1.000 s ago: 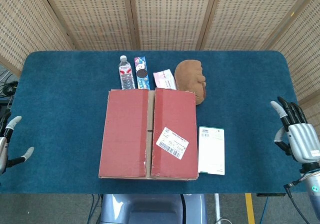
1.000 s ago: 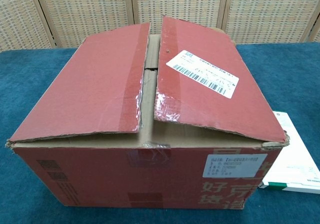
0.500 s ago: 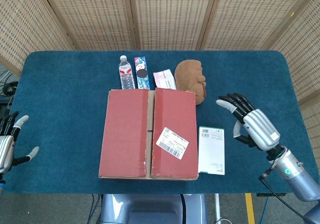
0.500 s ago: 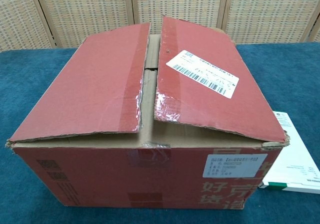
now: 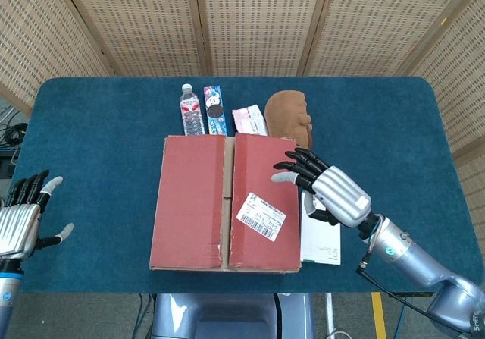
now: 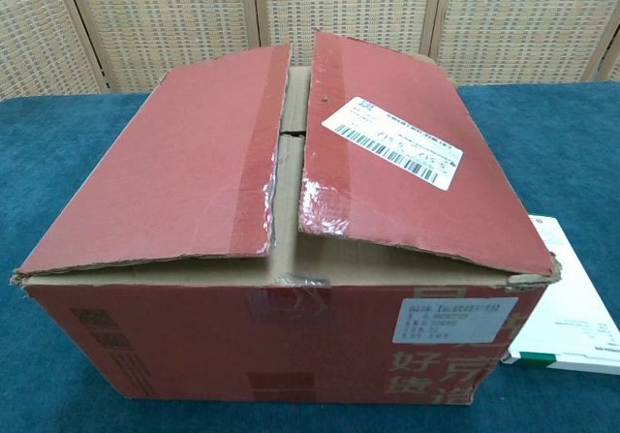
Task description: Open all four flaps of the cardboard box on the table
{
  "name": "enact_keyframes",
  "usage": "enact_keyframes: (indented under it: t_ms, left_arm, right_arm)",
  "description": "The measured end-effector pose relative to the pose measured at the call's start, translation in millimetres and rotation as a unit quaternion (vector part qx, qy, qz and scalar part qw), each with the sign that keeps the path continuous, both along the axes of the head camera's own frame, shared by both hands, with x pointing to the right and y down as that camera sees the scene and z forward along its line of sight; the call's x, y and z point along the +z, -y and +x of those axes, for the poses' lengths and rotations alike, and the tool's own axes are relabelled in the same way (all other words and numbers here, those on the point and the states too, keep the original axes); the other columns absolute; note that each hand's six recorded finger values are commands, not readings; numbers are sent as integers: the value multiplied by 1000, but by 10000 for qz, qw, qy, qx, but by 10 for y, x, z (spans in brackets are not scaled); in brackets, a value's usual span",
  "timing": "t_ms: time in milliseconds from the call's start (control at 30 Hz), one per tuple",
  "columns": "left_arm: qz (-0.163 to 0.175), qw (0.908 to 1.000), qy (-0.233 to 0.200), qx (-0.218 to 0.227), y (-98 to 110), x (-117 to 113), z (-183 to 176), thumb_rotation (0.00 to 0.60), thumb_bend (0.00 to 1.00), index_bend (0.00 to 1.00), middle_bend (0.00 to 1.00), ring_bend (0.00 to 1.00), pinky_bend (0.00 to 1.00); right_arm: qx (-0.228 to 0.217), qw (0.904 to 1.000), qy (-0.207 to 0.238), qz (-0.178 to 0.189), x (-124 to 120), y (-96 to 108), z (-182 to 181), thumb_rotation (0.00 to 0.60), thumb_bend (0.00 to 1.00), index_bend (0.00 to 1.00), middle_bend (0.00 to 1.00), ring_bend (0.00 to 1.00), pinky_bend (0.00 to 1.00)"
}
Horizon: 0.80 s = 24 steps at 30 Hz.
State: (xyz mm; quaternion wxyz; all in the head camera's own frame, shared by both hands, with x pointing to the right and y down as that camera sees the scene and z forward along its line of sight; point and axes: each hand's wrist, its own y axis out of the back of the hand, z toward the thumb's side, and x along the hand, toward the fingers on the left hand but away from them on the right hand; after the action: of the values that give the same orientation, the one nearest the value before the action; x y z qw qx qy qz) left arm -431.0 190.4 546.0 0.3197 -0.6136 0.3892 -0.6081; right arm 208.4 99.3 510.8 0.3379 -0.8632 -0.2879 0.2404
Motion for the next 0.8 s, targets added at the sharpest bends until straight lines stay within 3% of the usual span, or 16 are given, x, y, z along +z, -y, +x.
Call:
enact_keyframes:
  t_ms: [800]
  left_arm:
    - [-93,9999,-5,144,44,97,98,515,271,107,19,0,0]
  right_arm:
    - [-663,9973,-200,-253,313,-44,-760,600,1000,312,245,0,0]
